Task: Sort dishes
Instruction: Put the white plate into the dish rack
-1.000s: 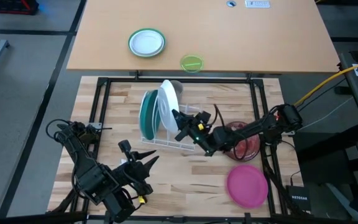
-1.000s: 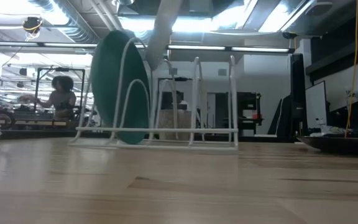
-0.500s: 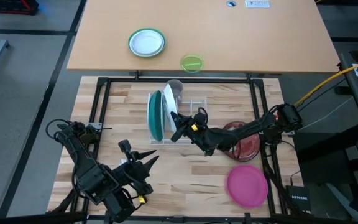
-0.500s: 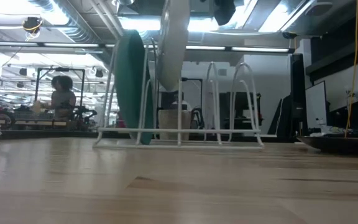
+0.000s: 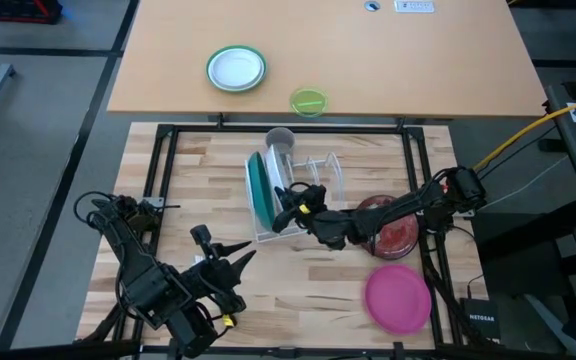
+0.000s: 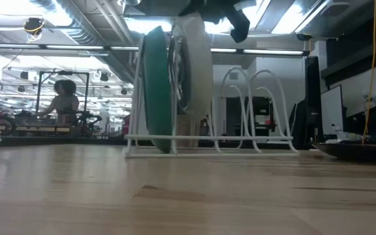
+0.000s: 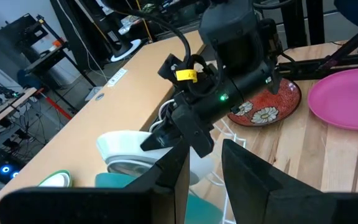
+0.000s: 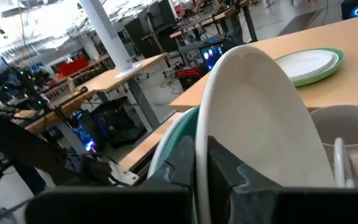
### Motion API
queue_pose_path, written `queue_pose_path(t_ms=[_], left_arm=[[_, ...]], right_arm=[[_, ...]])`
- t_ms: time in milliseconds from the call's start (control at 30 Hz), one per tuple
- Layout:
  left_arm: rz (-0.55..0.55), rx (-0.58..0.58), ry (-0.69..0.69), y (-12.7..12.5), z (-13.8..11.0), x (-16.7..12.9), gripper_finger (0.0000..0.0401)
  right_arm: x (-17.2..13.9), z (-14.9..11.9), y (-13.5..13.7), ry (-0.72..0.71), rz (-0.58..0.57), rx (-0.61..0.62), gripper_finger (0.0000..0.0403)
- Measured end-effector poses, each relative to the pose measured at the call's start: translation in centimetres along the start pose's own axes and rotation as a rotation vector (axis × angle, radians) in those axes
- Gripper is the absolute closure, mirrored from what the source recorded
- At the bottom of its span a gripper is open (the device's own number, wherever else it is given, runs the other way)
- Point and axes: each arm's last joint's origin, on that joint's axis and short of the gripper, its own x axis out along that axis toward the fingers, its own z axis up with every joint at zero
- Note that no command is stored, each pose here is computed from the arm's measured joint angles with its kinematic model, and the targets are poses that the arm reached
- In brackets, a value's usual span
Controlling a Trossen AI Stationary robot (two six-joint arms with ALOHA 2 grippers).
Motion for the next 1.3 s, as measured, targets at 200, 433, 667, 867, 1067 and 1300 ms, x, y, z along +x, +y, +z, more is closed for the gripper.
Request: queue_pose_path(t_ms=[200,433,667,867,1067,1300], left_arm=[[0.000,0.000,0.000,0.0,0.0,0.0,0.0317],[0.000,0.001,0.000,0.0,0.0,0.0,0.0317],[0.000,0.000,0.000,0.0,0.0,0.0,0.0317],[0.000,0.001,0.000,0.0,0.0,0.0,0.0317],[0.000,0.001,0.000,0.0,0.0,0.0,0.0317],[0.000,0.001,0.000,0.0,0.0,0.0,0.0317]], right_arm=[[0.0,-0.5,-0.2,0.036,-0.003,-0.044,0.0386],[0.0,-1.0,-0.5,0.087,0.005,-0.116,0.0361],[-0.2,-1.8,-0.8,0.181,0.040,-0.187,0.0354],[-0.2,-2.1,-1.1,0.209,0.035,-0.219,0.0352],[-0.2,-2.1,-1.1,0.217,0.043,-0.223,0.0352],[-0.3,-2.3,-1.1,0.233,0.047,-0.237,0.0351]])
